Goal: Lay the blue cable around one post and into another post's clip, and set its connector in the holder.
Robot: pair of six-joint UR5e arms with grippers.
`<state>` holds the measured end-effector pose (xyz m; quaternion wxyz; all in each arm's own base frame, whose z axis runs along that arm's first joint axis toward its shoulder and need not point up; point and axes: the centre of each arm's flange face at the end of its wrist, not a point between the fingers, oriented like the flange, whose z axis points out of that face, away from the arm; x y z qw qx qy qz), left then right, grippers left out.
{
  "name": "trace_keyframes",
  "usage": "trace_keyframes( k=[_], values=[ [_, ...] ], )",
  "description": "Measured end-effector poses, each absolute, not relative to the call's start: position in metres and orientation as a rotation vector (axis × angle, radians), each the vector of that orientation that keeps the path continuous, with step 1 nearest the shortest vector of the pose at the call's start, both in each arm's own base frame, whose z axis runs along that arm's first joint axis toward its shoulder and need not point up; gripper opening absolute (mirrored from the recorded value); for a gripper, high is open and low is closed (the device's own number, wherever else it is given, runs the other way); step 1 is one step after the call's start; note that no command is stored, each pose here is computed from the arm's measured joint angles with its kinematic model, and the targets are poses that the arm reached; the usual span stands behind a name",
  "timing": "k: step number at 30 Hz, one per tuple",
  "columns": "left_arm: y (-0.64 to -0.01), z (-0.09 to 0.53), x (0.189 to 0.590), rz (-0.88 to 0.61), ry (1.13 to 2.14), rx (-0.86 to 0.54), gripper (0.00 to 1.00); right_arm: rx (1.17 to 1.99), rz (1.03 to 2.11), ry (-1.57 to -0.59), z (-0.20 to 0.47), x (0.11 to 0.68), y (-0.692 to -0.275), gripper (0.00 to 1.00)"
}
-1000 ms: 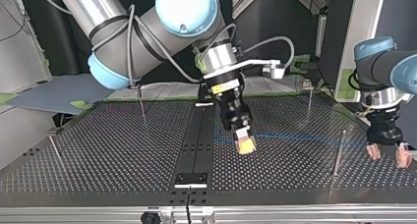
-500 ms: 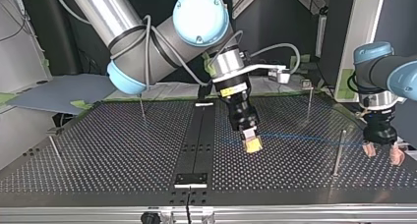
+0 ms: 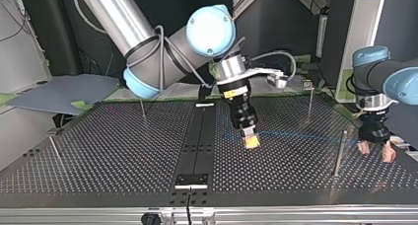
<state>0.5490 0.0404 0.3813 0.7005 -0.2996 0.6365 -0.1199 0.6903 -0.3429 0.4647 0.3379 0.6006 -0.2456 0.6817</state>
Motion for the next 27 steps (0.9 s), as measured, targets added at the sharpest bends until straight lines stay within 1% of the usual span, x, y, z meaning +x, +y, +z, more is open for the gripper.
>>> trace_keyframes(
  k=[2, 3, 5, 6, 11, 14, 17, 27],
  values=[
    [0.040, 0.378, 0.550, -0.265, 1.426, -0.662, 1.00, 1.565, 1.763, -0.670, 0.463, 0.686, -0.348, 0.12],
    [0.040, 0.377, 0.551, -0.266, 1.430, -0.659, 1.00, 1.566, 1.753, -0.689, 0.461, 0.684, -0.351, 0.16],
    [0.039, 0.375, 0.552, -0.267, 1.434, -0.656, 1.00, 1.568, 1.734, -0.720, 0.458, 0.679, -0.357, 0.16],
    [0.039, 0.375, 0.552, -0.267, 1.436, -0.654, 1.00, 1.572, 1.716, -0.744, 0.454, 0.675, -0.362, 0.19],
    [0.037, 0.364, 0.556, -0.264, 1.461, -0.647, 1.00, 1.589, 1.629, -0.824, 0.436, 0.656, -0.381, 0.19],
    [0.035, 0.360, 0.557, -0.259, 1.474, -0.641, 1.00, 1.574, 1.597, -0.862, 0.430, 0.646, -0.390, 0.19],
    [0.035, 0.359, 0.558, -0.257, 1.479, -0.639, 1.00, 1.538, 1.587, -0.897, 0.431, 0.635, -0.398, 0.19],
    [0.031, 0.358, 0.558, -0.260, 1.485, -0.633, 1.00, 1.369, 1.590, -0.997, 0.455, 0.595, -0.414, 0.19]
  ],
)
